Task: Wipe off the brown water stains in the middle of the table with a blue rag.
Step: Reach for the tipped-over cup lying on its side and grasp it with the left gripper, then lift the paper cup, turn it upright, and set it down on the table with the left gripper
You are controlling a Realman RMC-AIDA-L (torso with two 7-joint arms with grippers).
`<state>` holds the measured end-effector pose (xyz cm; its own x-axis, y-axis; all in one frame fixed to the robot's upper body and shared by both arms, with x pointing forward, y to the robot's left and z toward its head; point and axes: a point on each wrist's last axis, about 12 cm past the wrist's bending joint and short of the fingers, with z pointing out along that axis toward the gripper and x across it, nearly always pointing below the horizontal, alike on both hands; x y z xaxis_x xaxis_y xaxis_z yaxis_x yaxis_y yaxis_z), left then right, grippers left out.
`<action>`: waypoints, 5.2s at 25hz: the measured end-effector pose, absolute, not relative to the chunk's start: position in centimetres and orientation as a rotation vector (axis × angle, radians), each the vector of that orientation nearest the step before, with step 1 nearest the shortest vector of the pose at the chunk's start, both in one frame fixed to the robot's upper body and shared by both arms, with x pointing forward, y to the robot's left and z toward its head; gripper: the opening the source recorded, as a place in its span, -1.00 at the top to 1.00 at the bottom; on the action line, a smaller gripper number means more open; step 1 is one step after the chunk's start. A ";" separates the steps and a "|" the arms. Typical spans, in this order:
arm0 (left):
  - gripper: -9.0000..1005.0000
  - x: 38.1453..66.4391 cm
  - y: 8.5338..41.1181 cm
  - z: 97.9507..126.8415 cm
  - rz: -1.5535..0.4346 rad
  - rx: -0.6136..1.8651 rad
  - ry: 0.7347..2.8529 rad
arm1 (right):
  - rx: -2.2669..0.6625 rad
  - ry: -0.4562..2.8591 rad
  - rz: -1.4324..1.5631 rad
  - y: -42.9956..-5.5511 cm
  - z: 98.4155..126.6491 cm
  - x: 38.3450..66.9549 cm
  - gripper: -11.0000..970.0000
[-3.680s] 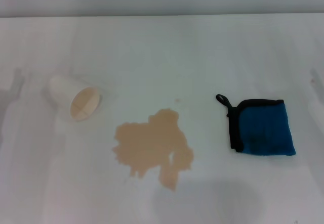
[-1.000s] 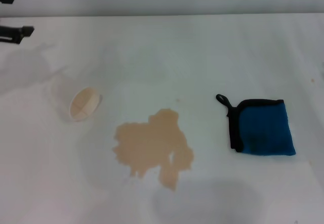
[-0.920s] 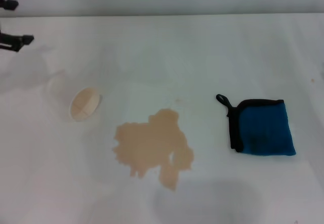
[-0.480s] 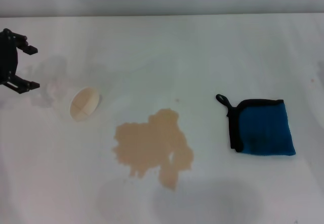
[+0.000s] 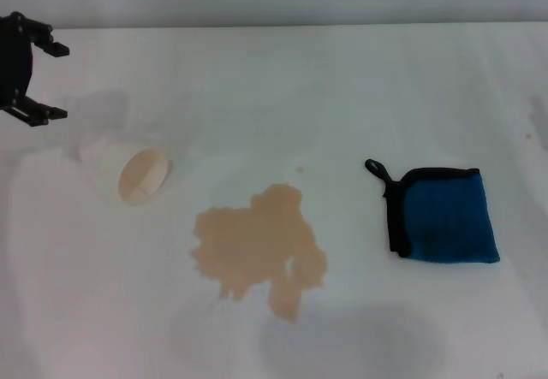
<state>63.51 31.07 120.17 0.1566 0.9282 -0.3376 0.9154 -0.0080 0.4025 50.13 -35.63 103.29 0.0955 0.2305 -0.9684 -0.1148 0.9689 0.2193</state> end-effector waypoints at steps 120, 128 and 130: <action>-0.37 63.0 28.1 110.6 0.102 2.201 1.136 | 0.152 1.426 0.078 -35.0 105.7 55.2 -0.50; -0.33 63.8 29.2 112.0 0.112 1.868 1.253 | 0.143 1.418 0.083 -34.9 105.9 55.4 -0.50; -0.32 63.7 29.2 111.9 0.108 1.769 1.275 | 0.141 1.417 0.082 -34.9 106.0 55.4 -0.50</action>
